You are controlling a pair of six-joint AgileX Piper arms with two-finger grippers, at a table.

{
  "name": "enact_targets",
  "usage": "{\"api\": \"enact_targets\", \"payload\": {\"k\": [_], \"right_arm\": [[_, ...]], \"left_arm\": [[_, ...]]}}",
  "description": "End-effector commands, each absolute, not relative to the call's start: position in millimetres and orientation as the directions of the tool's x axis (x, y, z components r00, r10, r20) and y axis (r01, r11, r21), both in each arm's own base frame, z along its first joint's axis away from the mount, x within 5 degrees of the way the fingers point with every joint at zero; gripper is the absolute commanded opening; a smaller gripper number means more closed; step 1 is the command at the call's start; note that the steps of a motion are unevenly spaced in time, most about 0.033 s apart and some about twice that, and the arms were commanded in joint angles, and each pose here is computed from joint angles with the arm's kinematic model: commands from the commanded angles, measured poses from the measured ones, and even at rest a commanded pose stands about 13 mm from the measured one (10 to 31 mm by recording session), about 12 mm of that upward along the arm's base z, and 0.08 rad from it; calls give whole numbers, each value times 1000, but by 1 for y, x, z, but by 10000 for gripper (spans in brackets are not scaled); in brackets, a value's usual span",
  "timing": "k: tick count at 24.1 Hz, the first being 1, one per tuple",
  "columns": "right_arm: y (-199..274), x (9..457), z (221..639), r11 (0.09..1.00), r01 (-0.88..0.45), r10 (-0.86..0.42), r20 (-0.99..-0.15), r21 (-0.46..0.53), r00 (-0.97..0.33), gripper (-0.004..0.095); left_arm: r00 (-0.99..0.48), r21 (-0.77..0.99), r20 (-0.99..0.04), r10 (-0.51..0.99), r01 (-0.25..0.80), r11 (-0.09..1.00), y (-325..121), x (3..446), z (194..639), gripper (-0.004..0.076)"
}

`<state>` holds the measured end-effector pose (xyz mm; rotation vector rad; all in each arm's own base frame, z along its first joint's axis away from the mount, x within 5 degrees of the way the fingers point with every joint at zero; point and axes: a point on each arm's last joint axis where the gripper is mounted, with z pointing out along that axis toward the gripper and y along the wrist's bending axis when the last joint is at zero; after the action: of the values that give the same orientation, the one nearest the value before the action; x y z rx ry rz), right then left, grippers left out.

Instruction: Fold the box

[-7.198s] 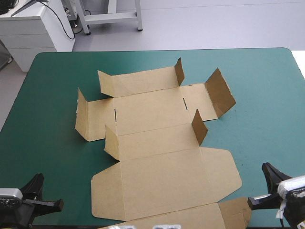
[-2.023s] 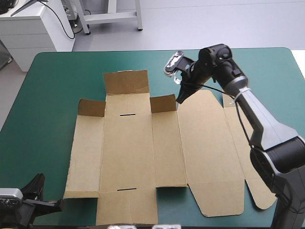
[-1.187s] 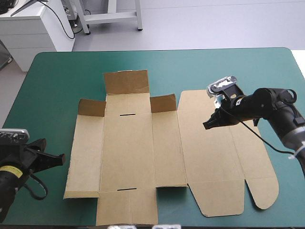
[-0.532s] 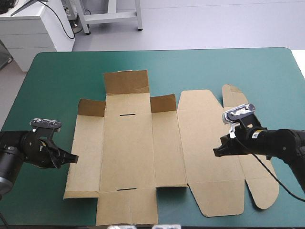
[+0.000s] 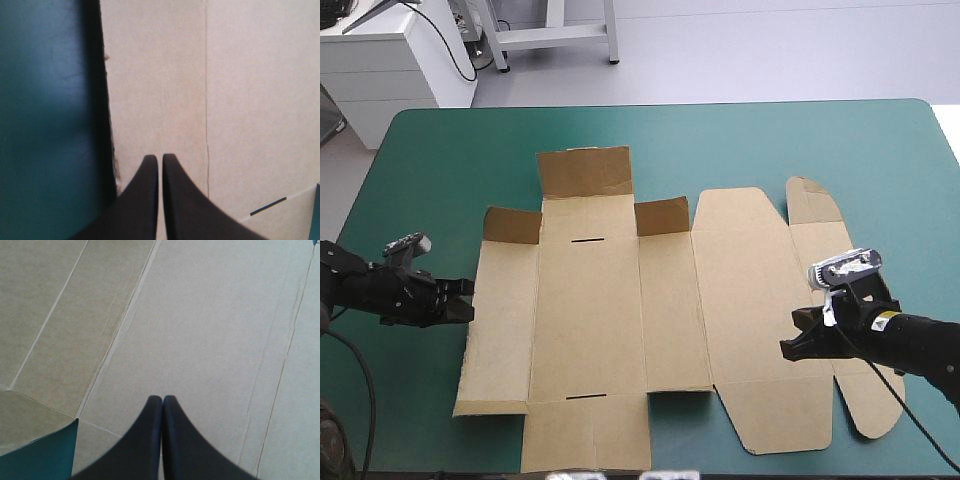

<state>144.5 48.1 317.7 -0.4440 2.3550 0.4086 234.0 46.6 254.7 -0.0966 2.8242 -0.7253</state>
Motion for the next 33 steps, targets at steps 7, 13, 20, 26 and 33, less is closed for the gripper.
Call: {"api": "enact_targets", "payload": {"k": [7,13,20,26,33], "right_arm": [[47,142,332,896,-413,-162,-742,166,-650,-21],[47,140,330,892,-420,-177,-723,170,-668,-21],[47,140,330,892,-420,-177,-723,170,-668,-21],[47,140,330,892,-419,-175,-724,170,-667,-21],[47,140,330,892,-420,-176,-725,168,-666,-21]], "left_arm": [[-984,-496,-133,-114,-33,868,51,240,250,63],[-974,-471,-135,-181,-98,877,54,243,249,455],[-963,-520,-112,-247,-155,840,53,249,245,501],[-959,-610,-57,-276,-185,770,46,254,242,501],[-980,-605,-24,-200,-145,783,31,256,236,501]]}}
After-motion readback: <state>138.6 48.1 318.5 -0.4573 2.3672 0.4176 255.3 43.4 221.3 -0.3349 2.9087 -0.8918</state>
